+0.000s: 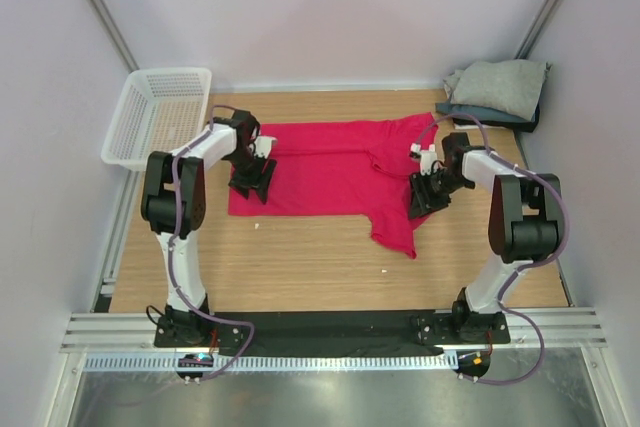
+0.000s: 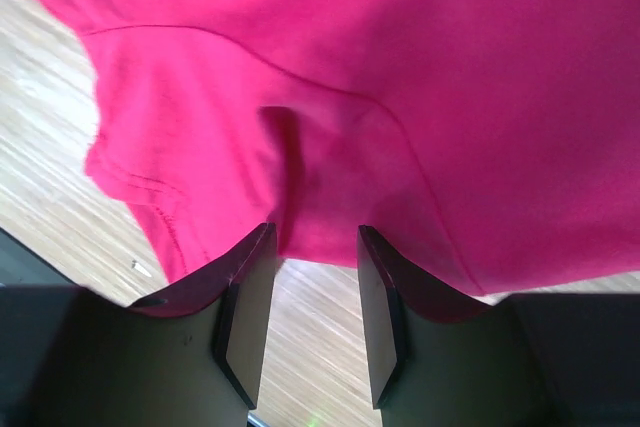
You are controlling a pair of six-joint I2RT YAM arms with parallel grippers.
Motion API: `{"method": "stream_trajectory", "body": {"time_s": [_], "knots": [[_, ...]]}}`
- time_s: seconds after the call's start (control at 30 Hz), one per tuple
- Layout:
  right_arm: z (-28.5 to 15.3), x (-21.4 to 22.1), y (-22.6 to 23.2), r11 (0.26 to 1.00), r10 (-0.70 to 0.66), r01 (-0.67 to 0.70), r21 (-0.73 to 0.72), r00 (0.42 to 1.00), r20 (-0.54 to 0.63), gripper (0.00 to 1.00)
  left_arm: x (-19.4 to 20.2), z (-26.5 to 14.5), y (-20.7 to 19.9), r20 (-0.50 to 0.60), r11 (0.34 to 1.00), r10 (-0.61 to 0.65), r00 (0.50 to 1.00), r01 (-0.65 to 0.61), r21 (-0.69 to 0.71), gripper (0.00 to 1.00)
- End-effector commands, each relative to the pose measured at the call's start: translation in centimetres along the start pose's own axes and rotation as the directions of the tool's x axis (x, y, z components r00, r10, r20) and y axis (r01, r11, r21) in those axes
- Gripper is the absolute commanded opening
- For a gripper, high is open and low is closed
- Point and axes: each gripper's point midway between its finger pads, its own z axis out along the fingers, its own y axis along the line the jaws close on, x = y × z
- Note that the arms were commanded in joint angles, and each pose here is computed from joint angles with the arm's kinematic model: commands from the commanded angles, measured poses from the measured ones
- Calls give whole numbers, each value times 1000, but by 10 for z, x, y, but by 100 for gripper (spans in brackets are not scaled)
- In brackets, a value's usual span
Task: Fold and stack the t-shirts
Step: Fold the tshirt
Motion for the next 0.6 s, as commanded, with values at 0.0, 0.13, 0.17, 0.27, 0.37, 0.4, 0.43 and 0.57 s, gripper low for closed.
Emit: {"method": "stream_trajectory", "body": {"time_s": [0.0, 0.13, 0.17, 0.27, 0.37, 0.4, 0.43, 0.57], "knots": [[-7, -13, -16, 999, 4, -6, 32, 999, 35, 44, -17, -1, 17, 39, 999, -42, 998, 43, -26, 59], [-10, -12, -42, 993, 23, -26, 115, 1000, 20, 44, -22, 1, 30, 35, 997, -62, 998, 63, -48, 59], [-10, -11, -46, 992, 32, -34, 119, 999, 13, 44, -21, 4, 34, 25, 997, -66, 998, 67, -50, 59], [-17, -17, -63, 986, 47, -51, 162, 998, 29, 44, -22, 4, 40, 23, 996, -71, 997, 72, -60, 59], [-27, -25, -79, 977, 49, -57, 205, 998, 44, 43, -20, 5, 43, 17, 995, -78, 997, 79, -61, 59], [-31, -31, -82, 975, 42, -53, 214, 997, 57, 43, -20, 5, 43, 18, 995, -81, 997, 82, -58, 59], [-33, -33, -83, 976, 44, -55, 211, 997, 57, 43, -18, 5, 42, 14, 995, -84, 996, 85, -52, 59], [-52, -45, -69, 986, 6, -19, 163, 997, 78, 43, -26, -12, 25, 64, 996, -89, 994, 88, 19, 57]]}}
